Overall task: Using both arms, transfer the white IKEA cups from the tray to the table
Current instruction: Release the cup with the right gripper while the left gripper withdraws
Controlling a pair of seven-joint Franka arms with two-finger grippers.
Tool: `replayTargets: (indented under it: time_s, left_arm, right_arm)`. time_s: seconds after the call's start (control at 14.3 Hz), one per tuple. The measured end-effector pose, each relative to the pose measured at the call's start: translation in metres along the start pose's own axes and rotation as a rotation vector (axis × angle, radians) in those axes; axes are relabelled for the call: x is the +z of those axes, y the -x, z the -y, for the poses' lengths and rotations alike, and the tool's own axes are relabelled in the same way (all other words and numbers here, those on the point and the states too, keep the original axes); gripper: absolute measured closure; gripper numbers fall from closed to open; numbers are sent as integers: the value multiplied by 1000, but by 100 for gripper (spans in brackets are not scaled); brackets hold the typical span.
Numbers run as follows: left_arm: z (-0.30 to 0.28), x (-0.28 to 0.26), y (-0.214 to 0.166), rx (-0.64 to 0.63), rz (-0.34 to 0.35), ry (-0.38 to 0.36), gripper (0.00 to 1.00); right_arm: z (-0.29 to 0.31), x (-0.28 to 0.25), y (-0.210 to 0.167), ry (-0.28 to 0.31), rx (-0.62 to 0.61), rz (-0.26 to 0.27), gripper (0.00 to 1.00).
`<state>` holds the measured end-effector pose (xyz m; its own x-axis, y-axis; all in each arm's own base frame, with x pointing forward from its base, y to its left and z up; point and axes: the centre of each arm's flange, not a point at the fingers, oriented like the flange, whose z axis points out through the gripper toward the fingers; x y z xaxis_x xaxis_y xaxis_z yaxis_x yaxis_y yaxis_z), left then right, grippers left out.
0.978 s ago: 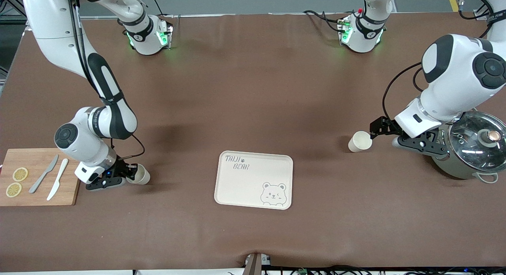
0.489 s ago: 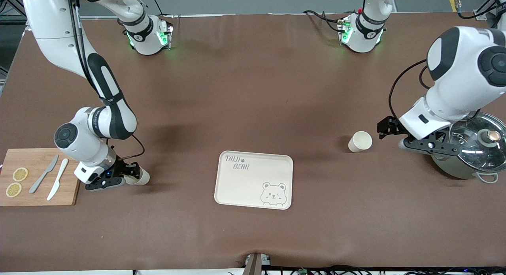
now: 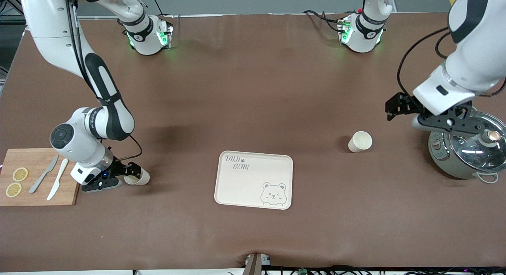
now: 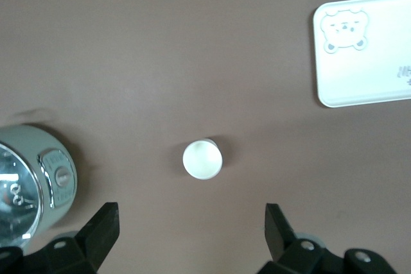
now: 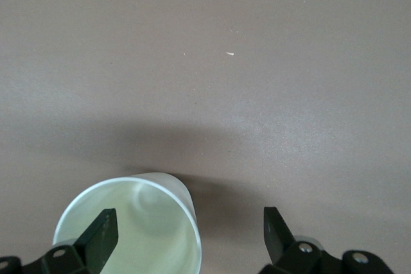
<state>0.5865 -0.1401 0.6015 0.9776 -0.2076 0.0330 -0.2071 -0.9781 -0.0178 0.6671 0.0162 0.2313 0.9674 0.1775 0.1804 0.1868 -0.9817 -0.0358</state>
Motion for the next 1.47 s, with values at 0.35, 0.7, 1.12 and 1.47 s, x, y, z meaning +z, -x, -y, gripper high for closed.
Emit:
replayTargets:
  time_s: [0.35,0.7,1.12,1.47]
  left_arm:
    - [-5,-19,15,-7,24,-1,0]
    - [-15,-16,14,12,31,1,0]
    - [-18,-7,12,16,53,55,0]
    - [-14,13,4,-7,88,74,0]
  right_arm:
    - [-13,-80,-44,-66,3,121,0]
    - [-43,-199,-58,-93,26,273,0]
    - [-71,-356,-21,-79,80,321,0]
    - [-69,-451,34,4,102,348,0]
